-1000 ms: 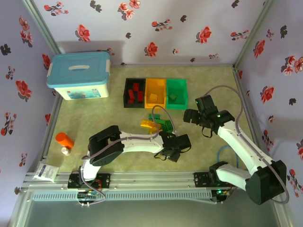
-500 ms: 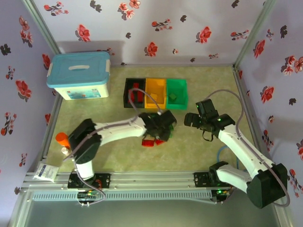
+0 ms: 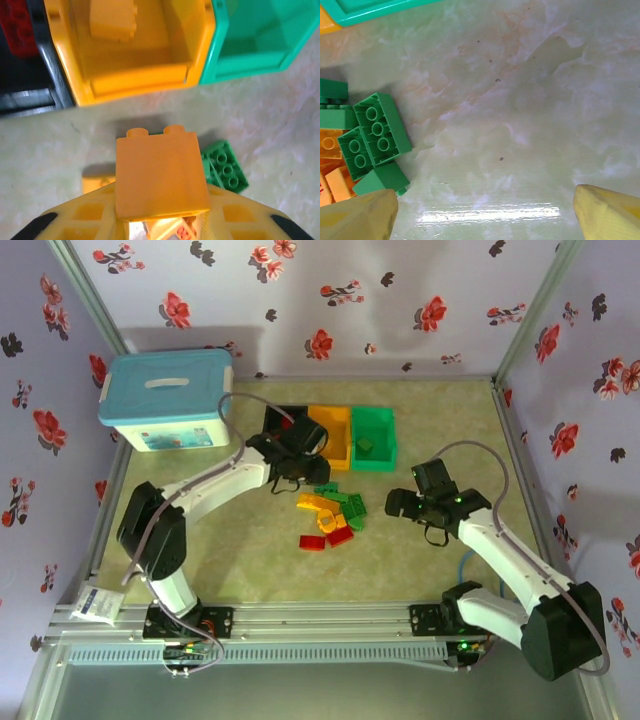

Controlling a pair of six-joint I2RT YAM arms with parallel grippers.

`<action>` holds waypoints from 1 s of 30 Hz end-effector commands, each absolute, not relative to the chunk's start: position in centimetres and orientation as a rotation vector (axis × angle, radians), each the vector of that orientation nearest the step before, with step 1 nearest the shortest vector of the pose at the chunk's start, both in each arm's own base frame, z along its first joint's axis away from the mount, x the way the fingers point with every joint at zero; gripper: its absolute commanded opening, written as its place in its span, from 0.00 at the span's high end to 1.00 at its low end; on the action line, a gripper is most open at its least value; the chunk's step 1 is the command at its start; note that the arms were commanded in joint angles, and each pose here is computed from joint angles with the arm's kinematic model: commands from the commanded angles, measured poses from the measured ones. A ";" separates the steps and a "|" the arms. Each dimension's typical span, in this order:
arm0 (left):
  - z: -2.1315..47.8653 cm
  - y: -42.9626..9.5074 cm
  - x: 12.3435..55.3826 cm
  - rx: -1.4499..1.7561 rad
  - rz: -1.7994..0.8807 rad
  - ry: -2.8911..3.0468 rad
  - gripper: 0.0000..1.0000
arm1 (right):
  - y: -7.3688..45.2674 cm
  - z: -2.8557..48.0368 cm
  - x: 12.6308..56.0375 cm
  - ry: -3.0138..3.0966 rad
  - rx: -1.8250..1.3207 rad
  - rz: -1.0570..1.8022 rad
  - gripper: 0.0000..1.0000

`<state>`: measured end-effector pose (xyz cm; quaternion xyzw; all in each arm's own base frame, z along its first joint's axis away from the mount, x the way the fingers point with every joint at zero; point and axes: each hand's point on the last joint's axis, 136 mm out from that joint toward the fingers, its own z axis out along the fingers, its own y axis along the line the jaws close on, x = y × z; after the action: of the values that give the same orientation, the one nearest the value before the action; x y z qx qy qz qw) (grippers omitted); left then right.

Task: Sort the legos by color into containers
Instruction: Place the lego in the container.

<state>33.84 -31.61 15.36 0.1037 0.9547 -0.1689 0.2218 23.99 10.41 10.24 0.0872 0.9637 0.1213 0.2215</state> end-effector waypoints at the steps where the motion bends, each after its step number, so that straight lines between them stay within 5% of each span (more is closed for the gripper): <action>1: 15.0 -31.6 35.8 0.341 -0.438 2.660 0.71 | 11.4 10.1 23.9 2.661 0.236 0.395 0.09; 10: 13.3 -32.6 41.7 0.322 -0.378 2.703 0.68 | 13.1 8.7 22.7 2.728 0.155 0.396 0.10; 15: 14.5 -33.1 43.2 0.333 -0.370 2.690 0.39 | 13.8 8.5 22.2 2.734 0.122 0.391 0.10; 30: 18.7 -28.5 36.7 0.247 -0.451 2.570 0.35 | 17.0 9.2 21.8 2.750 -0.065 0.370 0.12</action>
<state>37.59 -29.09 17.73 0.1036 0.9545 -0.1531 0.2340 21.50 16.16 8.68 -0.0096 0.9742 0.1391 0.1774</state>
